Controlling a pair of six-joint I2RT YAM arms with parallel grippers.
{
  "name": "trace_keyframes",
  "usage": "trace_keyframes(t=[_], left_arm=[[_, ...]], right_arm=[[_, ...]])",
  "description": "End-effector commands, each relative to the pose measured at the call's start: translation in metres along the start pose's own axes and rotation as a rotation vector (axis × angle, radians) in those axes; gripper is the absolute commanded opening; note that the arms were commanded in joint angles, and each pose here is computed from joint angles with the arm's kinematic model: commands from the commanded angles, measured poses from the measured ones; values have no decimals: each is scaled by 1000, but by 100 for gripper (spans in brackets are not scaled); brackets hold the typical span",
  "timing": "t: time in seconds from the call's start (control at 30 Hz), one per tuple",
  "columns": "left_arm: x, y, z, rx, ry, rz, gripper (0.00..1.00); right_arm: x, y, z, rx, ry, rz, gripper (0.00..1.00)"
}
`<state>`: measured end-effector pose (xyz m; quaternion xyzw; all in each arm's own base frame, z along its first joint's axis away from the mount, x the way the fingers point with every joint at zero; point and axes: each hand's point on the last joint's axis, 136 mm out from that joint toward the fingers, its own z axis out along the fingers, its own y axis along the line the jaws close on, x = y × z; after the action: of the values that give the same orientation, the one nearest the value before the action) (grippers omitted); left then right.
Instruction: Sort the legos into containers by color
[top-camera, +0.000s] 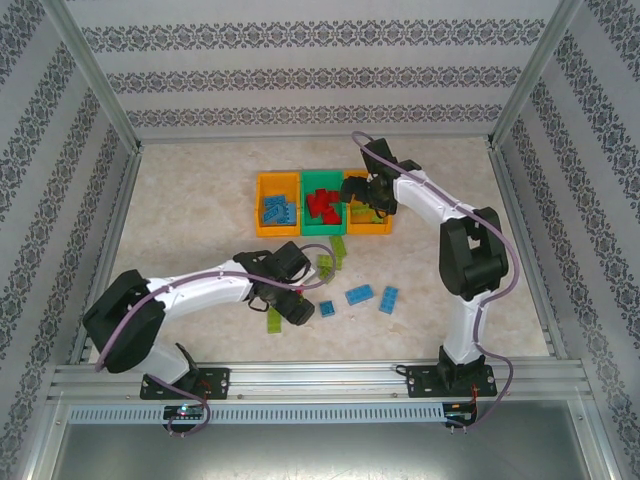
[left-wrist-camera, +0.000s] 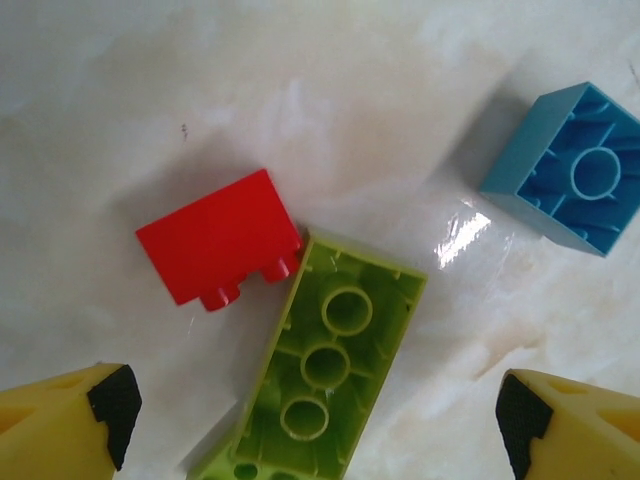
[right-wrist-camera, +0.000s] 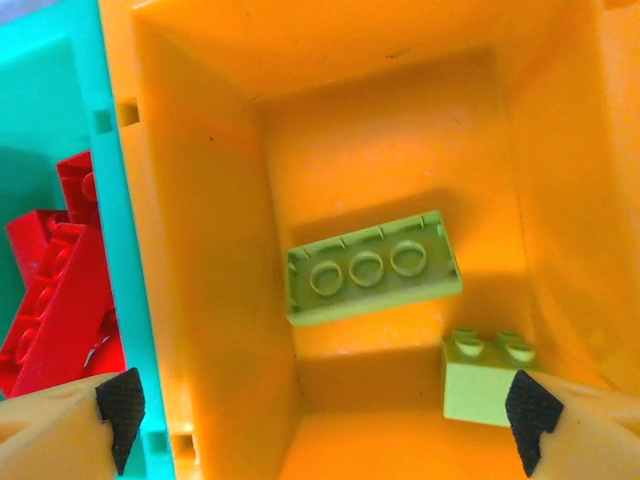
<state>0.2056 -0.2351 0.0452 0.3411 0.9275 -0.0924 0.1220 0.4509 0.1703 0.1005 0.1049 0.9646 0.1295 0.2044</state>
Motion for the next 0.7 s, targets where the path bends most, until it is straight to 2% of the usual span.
trace_keyframes(t=[0.0,0.3,0.67], left_arm=[[1,-4,4,-5,55,44,91],[2,-7,16,8,118,55,85],[6,-11,21,33,156,68,66]], right_arm=[[-10,5,-31,-46,-66,9,98],[-4,-13,-48,-27,-93,9,98],[2,-45,-53,-7,-95,61,98]])
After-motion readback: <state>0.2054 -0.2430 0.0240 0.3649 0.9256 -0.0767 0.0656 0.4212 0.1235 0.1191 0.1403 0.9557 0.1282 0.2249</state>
